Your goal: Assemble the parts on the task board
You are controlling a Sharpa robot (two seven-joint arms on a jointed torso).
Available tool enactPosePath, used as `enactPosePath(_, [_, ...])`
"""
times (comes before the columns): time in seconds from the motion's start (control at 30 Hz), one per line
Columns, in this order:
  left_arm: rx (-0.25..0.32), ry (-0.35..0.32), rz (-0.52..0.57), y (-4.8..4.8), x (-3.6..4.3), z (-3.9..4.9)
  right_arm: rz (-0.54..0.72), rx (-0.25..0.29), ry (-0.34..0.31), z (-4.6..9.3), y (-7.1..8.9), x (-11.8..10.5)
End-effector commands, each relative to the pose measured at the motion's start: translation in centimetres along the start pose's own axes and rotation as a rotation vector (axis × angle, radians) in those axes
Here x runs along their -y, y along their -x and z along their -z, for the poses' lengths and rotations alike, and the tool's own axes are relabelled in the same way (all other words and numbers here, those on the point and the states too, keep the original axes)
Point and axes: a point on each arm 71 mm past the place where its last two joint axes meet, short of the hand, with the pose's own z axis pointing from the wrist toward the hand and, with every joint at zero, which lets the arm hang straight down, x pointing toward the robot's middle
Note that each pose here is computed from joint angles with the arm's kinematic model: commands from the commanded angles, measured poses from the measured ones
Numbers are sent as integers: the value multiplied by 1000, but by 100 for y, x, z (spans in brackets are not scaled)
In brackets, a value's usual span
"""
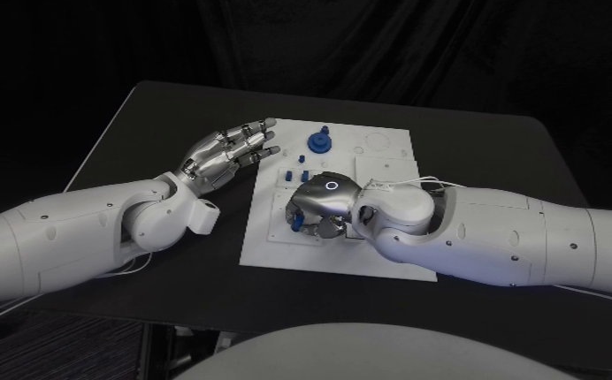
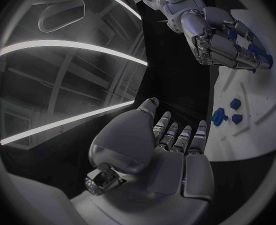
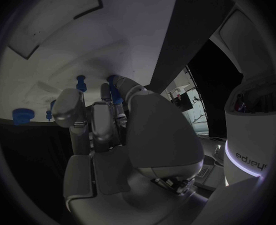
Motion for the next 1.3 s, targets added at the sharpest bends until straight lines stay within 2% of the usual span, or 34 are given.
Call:
enactPosePath(0.03, [-10, -54, 14, -15, 33, -1, -1, -9, -16, -5, -23, 14])
enactPosePath(0.43, [-9, -52, 16, -14, 22, 6, -1, -41, -27, 0, -57, 28])
enactPosePath(0.73, [-7, -52, 14, -7, 20, 12, -19, 0, -16, 88, -33, 53])
enactPosePath(0.87, [-3, -52, 12, 1, 21, 20, -60, 70, -17, 189, 54, 111])
enactPosePath(1.03, [2, -54, 10, 11, 25, 34, -120, 172, -43, 350, 266, 249])
enactPosePath(1.1, [5, -54, 8, 18, 28, 42, -161, 219, -69, 464, 410, 344])
enactPosePath(1.3, [13, -54, 3, 33, 33, 57, -256, 300, -149, 825, 743, 564])
